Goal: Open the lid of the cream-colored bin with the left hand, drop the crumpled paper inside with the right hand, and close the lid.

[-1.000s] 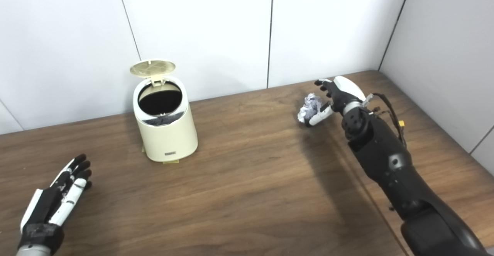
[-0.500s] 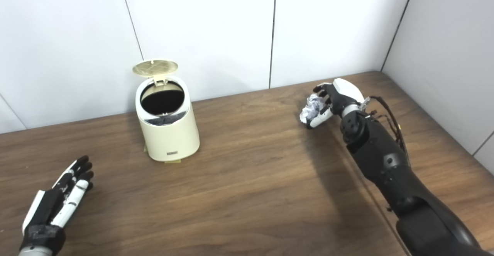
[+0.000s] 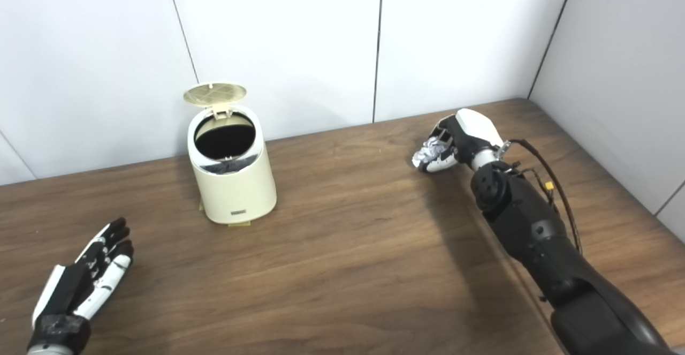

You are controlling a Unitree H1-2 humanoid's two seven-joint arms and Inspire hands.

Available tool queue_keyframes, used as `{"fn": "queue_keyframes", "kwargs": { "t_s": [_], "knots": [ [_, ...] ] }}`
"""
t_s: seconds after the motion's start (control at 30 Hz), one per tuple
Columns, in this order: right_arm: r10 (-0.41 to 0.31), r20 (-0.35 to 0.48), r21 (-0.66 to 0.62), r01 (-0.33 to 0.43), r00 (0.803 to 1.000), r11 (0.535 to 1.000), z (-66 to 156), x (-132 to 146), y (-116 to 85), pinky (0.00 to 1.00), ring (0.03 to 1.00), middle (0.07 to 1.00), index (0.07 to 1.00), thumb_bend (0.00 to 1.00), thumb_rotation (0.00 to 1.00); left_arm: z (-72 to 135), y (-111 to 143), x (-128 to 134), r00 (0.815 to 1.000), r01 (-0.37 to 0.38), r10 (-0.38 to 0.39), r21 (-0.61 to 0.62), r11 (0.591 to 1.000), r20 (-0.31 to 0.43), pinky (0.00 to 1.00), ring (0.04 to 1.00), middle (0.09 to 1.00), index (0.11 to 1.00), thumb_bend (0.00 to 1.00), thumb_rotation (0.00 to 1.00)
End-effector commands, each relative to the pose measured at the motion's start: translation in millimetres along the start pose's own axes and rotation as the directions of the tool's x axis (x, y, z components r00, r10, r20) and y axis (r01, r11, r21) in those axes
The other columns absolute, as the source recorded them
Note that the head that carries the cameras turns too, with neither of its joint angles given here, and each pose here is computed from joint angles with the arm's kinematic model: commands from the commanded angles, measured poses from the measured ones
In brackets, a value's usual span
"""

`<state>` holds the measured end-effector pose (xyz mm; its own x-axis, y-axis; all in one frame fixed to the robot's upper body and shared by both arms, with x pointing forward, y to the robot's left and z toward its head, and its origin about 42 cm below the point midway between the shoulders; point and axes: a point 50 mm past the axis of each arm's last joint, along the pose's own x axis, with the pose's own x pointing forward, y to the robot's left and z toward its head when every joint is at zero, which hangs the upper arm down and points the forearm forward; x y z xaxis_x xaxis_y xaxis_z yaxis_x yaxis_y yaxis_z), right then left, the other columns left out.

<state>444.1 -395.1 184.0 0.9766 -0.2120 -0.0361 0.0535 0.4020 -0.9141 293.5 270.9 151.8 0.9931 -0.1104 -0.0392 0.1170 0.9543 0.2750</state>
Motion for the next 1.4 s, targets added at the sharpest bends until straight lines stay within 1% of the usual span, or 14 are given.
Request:
{"fn": "queue_keyframes", "kwargs": {
  "t_s": [0.0, 0.13, 0.2, 0.3, 0.43, 0.53, 0.7, 0.8, 0.97, 1.07, 1.17, 1.23, 1.3, 1.37],
  "knots": [
    [-0.097, 0.093, 0.002, 0.098, 0.991, 0.995, 19, 5, -29, 0.37, 0.406, 0.483, 0.502, 0.50, 0.00, 6, 0, 1, 1.000, 0.009, -0.010, 0.029, 1.000, 0.021, 0.85, 0.918, 0.937, 0.976, 0.38, 0.53],
    [-0.134, 0.192, -0.018, 0.140, 0.972, 0.990, 36, -6, -35, 0.37, 0.411, 0.489, 0.484, 0.50, 0.00, 5, -2, 1, 1.000, 0.007, -0.007, 0.026, 1.000, 0.019, 0.86, 0.920, 0.935, 0.976, 0.38, 0.52],
    [-0.167, 0.276, -0.006, 0.176, 0.947, 0.984, 50, -15, -38, 0.38, 0.410, 0.491, 0.486, 0.50, 0.00, 4, -2, 0, 1.000, 0.009, -0.009, 0.012, 1.000, 0.019, 0.87, 0.922, 0.934, 0.978, 0.39, 0.53],
    [-0.200, 0.350, 0.018, 0.207, 0.915, 0.978, 74, -30, -42, 0.42, 0.402, 0.502, 0.498, 0.50, 0.00, 1, -5, 1, 1.000, 0.009, -0.009, -0.001, 1.000, 0.018, 0.88, 0.927, 0.938, 0.980, 0.42, 0.55],
    [-0.217, 0.410, 0.069, 0.207, 0.886, 0.976, 102, -49, -46, 0.42, 0.395, 0.502, 0.526, 0.50, 0.00, -1, -9, 0, 1.000, 0.008, -0.008, -0.005, 1.000, 0.011, 0.86, 0.922, 0.936, 0.971, 0.44, 0.56],
    [-0.235, 0.483, 0.119, 0.203, 0.843, 0.972, 136, -68, -50, 0.36, 0.399, 0.506, 0.501, 0.50, 0.00, -1, -14, -2, 1.000, 0.002, -0.002, 0.018, 1.000, -0.002, 0.87, 0.923, 0.935, 0.970, 0.44, 0.59],
    [-0.270, 0.560, 0.180, 0.202, 0.784, 0.963, 176, -90, -50, 0.34, 0.394, 0.509, 0.511, 0.50, 0.00, -5, -19, -5, 1.000, -0.007, 0.007, 0.066, 0.998, -0.002, 0.86, 0.913, 0.923, 0.956, 0.46, 0.65],
    [-0.284, 0.600, 0.228, 0.180, 0.748, 0.957, 198, -97, -48, 0.35, 0.389, 0.507, 0.510, 0.50, 0.00, -6, -23, -6, 1.000, -0.013, 0.013, 0.043, 0.999, -0.008, 0.86, 0.912, 0.923, 0.957, 0.46, 0.62],
    [-0.307, 0.653, 0.284, 0.152, 0.693, 0.947, 234, -103, -44, 0.36, 0.387, 0.513, 0.509, 0.50, 0.00, -10, -29, -6, 1.000, -0.021, 0.021, 0.045, 0.999, -0.017, 0.89, 0.930, 0.934, 0.954, 0.47, 0.64],
    [-0.314, 0.683, 0.299, 0.140, 0.659, 0.944, 252, -102, -40, 0.43, 0.392, 0.521, 0.514, 0.50, 0.00, -12, -34, -6, 1.000, -0.024, 0.025, 0.037, 0.999, -0.017, 0.88, 0.929, 0.940, 0.950, 0.47, 0.65],
    [-0.316, 0.700, 0.318, 0.117, 0.640, 0.941, 266, -97, -35, 0.41, 0.391, 0.514, 0.512, 0.50, 0.00, -13, -39, -5, 1.000, -0.025, 0.025, 0.042, 0.999, -0.010, 0.87, 0.930, 0.946, 0.948, 0.47, 0.67],
    [-0.320, 0.703, 0.330, 0.108, 0.635, 0.938, 273, -92, -32, 0.39, 0.389, 0.511, 0.518, 0.50, 0.00, -14, -41, -5, 1.000, -0.023, 0.024, 0.040, 0.999, -0.007, 0.87, 0.938, 0.955, 0.952, 0.49, 0.69],
    [-0.326, 0.703, 0.336, 0.108, 0.632, 0.935, 280, -88, -29, 0.34, 0.390, 0.510, 0.525, 0.50, 0.00, -15, -44, -5, 1.000, -0.020, 0.021, 0.036, 0.999, -0.005, 0.88, 0.945, 0.959, 0.958, 0.49, 0.70],
    [-0.325, 0.701, 0.328, 0.117, 0.635, 0.937, 287, -83, -26, 0.33, 0.391, 0.512, 0.527, 0.49, 0.00, -16, -46, -5, 1.000, -0.018, 0.018, 0.041, 0.999, -0.005, 0.88, 0.950, 0.963, 0.960, 0.50, 0.71]
  ]
}}
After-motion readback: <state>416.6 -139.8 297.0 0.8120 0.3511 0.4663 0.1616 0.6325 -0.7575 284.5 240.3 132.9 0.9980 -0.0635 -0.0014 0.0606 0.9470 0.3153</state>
